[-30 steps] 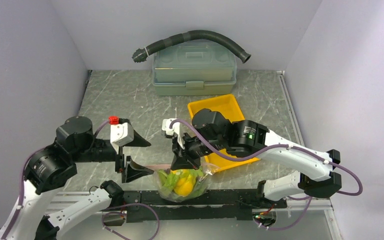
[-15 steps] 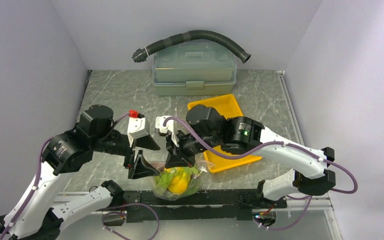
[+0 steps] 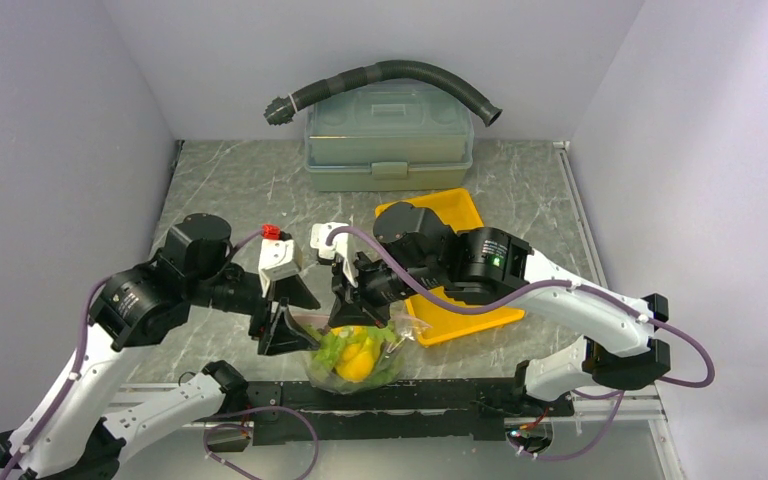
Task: Place the food in the zip-top bag and seal the zipper
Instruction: Place the zipper food storage bag at the center of the board.
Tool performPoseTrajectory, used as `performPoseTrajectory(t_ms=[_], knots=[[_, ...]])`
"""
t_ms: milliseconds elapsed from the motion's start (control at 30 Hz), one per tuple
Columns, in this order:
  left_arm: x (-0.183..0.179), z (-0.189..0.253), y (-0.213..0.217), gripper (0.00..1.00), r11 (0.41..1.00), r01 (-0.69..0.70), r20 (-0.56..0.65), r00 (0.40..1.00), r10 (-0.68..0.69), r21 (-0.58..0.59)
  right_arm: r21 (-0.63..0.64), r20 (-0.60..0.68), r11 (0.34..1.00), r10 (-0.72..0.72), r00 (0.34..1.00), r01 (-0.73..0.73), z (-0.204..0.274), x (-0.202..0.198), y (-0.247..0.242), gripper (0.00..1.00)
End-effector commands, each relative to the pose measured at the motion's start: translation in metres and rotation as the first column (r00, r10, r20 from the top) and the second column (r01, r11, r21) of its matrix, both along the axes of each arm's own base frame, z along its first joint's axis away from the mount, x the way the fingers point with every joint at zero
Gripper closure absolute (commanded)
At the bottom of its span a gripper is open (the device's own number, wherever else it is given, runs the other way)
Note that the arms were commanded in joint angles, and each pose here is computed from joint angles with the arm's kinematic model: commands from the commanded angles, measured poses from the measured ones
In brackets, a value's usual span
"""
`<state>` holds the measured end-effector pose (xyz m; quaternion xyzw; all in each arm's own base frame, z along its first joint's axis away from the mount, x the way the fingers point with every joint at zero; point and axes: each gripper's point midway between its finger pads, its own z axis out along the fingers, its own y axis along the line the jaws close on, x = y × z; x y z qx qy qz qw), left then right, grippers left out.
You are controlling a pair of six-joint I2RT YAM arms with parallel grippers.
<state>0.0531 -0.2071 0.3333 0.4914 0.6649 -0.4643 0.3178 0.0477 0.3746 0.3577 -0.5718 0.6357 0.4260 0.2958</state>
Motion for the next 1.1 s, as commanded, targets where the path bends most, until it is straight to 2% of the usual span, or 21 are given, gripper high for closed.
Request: performPoseTrajectory(t_ms=[0, 67, 133, 233, 267, 500, 600, 733, 833, 933, 1067], knots=[[0.009, -0.002, -0.003, 0.29, 1.000, -0.007, 0.039, 0.999, 0.007, 0.004, 0.182, 0.063, 0.983, -0.014, 0.998, 0.003, 0.057, 0.004, 0.007, 1.00], [0.011, -0.002, -0.004, 0.42, 1.000, -0.011, 0.038, 0.999, 0.010, 0.008, 0.183, 0.064, 0.983, -0.018, 0.998, 0.006, 0.057, 0.004, 0.007, 1.00], [0.013, -0.001, -0.005, 0.61, 1.000, -0.014, 0.045, 0.999, 0.014, 0.009, 0.182, 0.063, 0.983, -0.021, 0.998, 0.009, 0.056, 0.004, 0.006, 1.00], [0.019, -0.002, -0.004, 0.98, 0.999, -0.042, 0.058, 0.997, 0.041, 0.018, 0.188, 0.064, 0.982, -0.034, 0.997, 0.021, 0.057, 0.006, 0.004, 1.00], [0.020, -0.002, -0.004, 1.00, 0.999, -0.048, 0.062, 0.997, 0.047, 0.019, 0.191, 0.068, 0.981, -0.041, 0.997, 0.027, 0.057, 0.007, 0.002, 1.00], [0.032, 0.002, 0.000, 1.00, 0.992, -0.123, 0.102, 0.988, 0.120, 0.027, 0.199, 0.079, 0.978, -0.084, 0.993, 0.067, 0.059, 0.011, -0.006, 1.00], [0.041, 0.004, 0.003, 1.00, 0.984, -0.174, 0.130, 0.977, 0.168, 0.033, 0.217, 0.087, 0.970, -0.131, 0.988, 0.109, 0.061, 0.017, -0.013, 0.87], [0.050, 0.013, 0.007, 1.00, 0.973, -0.231, 0.178, 0.958, 0.225, 0.014, 0.252, 0.103, 0.953, -0.197, 0.975, 0.166, 0.067, 0.025, -0.025, 0.65], [0.067, 0.020, 0.015, 1.00, 0.944, -0.331, 0.241, 0.915, 0.324, -0.011, 0.289, 0.118, 0.930, -0.268, 0.956, 0.225, 0.073, 0.034, -0.038, 0.54], [0.078, 0.031, 0.024, 1.00, 0.913, -0.404, 0.299, 0.865, 0.403, -0.062, 0.333, 0.122, 0.900, -0.336, 0.934, 0.280, 0.080, 0.041, -0.053, 0.49], [0.093, 0.043, 0.035, 1.00, 0.863, -0.494, 0.343, 0.796, 0.499, -0.108, 0.376, 0.114, 0.863, -0.405, 0.907, 0.338, 0.084, 0.048, -0.073, 0.47]])
